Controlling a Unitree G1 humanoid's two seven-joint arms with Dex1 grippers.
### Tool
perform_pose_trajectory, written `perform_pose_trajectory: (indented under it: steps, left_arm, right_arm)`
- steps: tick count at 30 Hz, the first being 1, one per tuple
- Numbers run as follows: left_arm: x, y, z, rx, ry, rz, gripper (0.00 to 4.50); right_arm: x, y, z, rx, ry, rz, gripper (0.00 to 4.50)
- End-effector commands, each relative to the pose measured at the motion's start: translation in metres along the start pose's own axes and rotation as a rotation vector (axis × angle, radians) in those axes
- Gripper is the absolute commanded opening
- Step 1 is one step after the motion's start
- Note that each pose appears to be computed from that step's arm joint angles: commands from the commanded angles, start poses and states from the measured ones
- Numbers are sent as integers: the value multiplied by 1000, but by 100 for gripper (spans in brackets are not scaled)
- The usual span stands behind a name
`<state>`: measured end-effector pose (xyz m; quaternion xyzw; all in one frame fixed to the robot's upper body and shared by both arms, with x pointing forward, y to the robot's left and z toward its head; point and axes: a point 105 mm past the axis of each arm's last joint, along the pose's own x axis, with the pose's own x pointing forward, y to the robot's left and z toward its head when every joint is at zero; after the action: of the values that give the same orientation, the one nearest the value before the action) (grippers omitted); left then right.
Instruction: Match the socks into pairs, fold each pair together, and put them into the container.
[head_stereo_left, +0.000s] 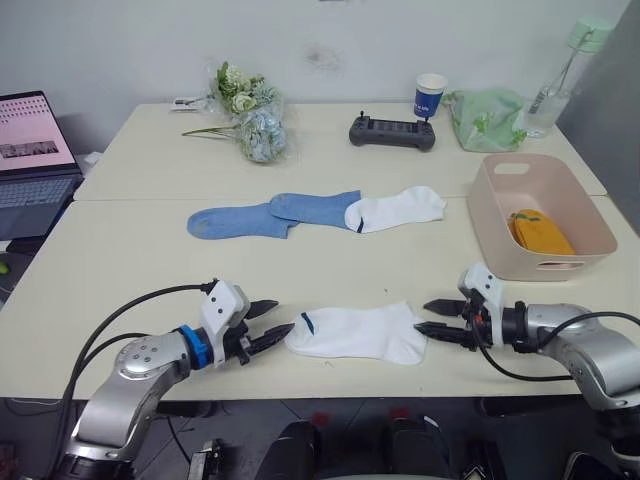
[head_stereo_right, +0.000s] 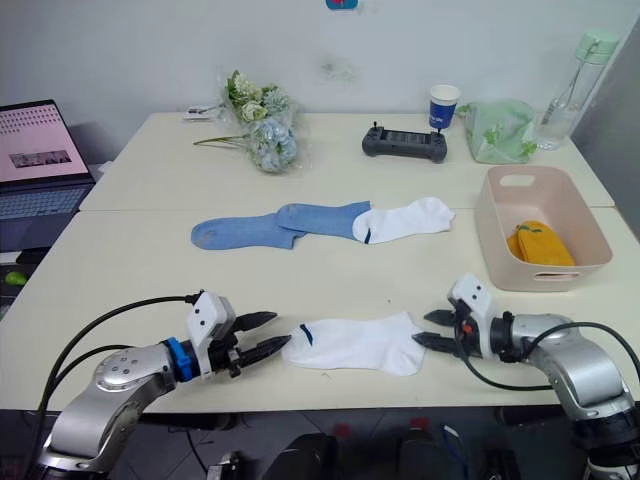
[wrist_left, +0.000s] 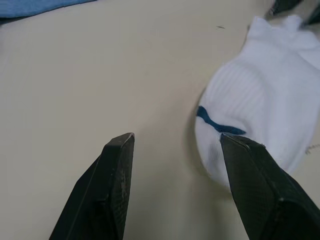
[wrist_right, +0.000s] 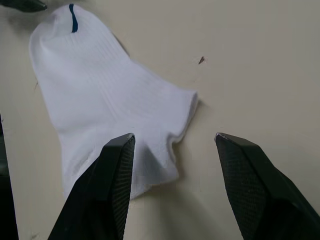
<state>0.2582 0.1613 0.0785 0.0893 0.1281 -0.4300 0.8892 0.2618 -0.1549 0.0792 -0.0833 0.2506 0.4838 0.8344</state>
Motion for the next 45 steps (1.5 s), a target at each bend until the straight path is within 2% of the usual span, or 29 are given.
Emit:
perform_pose_trajectory:
  steps: [1, 2, 4, 9, 18, 23, 29, 32, 36, 38, 41, 43, 45]
  left_arm:
    - [7, -10, -5, 10, 10, -29, 243]
    - [8, -13, -6, 4, 7, -40, 228]
    - [7, -15, -6, -3, 5, -46, 163]
    - [4, -20, -9, -16, 20, -58, 1]
    - [1, -46, -10, -72, 34, -125, 1]
    - [5, -32, -9, -47, 35, -50, 1]
    - [4, -29, -12, -59, 50, -47, 1]
    - [2, -31, -11, -80, 42, -56, 58]
    - [-4, -23, -4, -98, 18, -20, 185]
    - [-9, -17, 6, -72, -14, -6, 244]
    - [-11, -9, 27, 36, -61, 1, 244]
    - [-3, -13, 34, 164, -62, -44, 244]
    - [7, -20, 40, 239, -85, -89, 204]
  right_arm:
    - [1, 7, 8, -61, -20, 17, 257]
    - [2, 9, 8, -60, -23, 23, 237]
    - [4, 11, 7, -68, -20, 30, 179]
    - [5, 12, 11, -69, -25, 44, 2]
    - [-10, 9, 16, -81, 9, 73, 2]
    - [-14, 10, 12, -86, 62, 111, 2]
    - [-9, -1, 18, -98, 38, 56, 2]
    - [-9, -4, 21, -95, 19, 41, 73]
    - [-17, -12, 29, -125, -9, 1, 210]
    - [-20, -13, 41, -148, -50, -14, 211]
    - [-14, -6, 64, -213, -134, -2, 211]
    - [-3, -2, 78, -240, -214, -8, 211]
    - [10, 1, 85, -292, -264, -28, 172]
